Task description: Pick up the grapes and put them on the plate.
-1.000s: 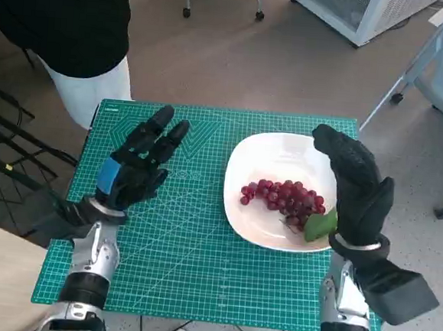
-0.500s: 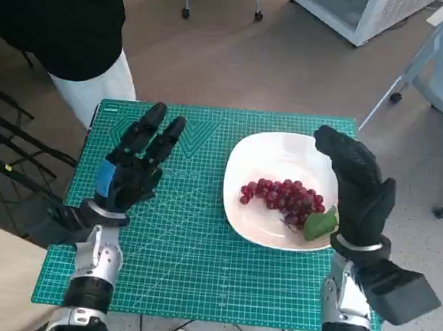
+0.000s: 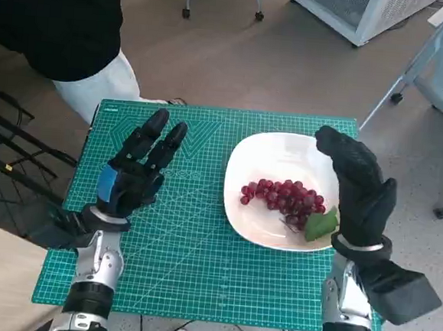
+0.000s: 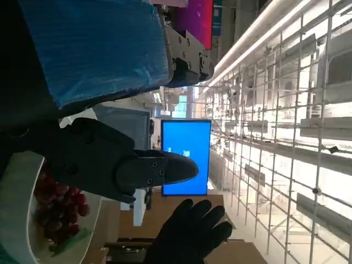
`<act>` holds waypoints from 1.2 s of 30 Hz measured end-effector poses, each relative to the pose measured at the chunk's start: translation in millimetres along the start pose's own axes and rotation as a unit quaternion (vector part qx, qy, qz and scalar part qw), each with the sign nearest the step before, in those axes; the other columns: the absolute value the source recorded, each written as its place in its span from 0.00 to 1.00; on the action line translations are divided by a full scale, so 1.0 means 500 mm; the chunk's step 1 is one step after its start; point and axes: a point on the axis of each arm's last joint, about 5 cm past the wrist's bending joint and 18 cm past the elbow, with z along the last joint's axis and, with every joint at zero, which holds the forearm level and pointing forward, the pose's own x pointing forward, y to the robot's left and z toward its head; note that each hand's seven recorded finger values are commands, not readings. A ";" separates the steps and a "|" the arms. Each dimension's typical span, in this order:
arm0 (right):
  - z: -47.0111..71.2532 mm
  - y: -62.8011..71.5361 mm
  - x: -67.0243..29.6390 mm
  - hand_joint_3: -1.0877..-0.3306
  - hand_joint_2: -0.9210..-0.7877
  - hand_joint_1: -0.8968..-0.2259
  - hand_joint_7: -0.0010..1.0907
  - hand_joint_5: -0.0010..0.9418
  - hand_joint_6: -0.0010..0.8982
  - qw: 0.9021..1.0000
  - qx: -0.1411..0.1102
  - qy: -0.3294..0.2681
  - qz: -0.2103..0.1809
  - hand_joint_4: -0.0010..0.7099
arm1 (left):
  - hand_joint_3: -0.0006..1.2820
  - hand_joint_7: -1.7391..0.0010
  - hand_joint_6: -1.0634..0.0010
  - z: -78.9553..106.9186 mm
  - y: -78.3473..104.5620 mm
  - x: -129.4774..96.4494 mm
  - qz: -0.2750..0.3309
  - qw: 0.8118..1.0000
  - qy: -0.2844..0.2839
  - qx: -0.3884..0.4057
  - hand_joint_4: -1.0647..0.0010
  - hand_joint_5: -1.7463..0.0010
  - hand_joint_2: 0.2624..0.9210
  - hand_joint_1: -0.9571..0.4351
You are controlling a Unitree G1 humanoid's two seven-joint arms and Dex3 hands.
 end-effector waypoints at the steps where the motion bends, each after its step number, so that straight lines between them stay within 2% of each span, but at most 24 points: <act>1: 0.000 0.000 0.000 0.47 0.00 0.32 0.39 0.00 0.07 1.000 0.000 0.000 0.000 0.60 | 0.32 0.99 0.69 0.000 0.000 0.000 0.000 1.000 0.000 0.000 0.77 1.00 1.00 0.27; 36: 0.001 0.000 0.001 0.46 0.00 0.32 0.41 0.00 0.06 1.000 0.001 0.001 0.002 0.60 | 0.32 0.99 0.66 0.003 0.000 0.000 0.011 1.000 -0.001 0.007 0.75 1.00 1.00 0.26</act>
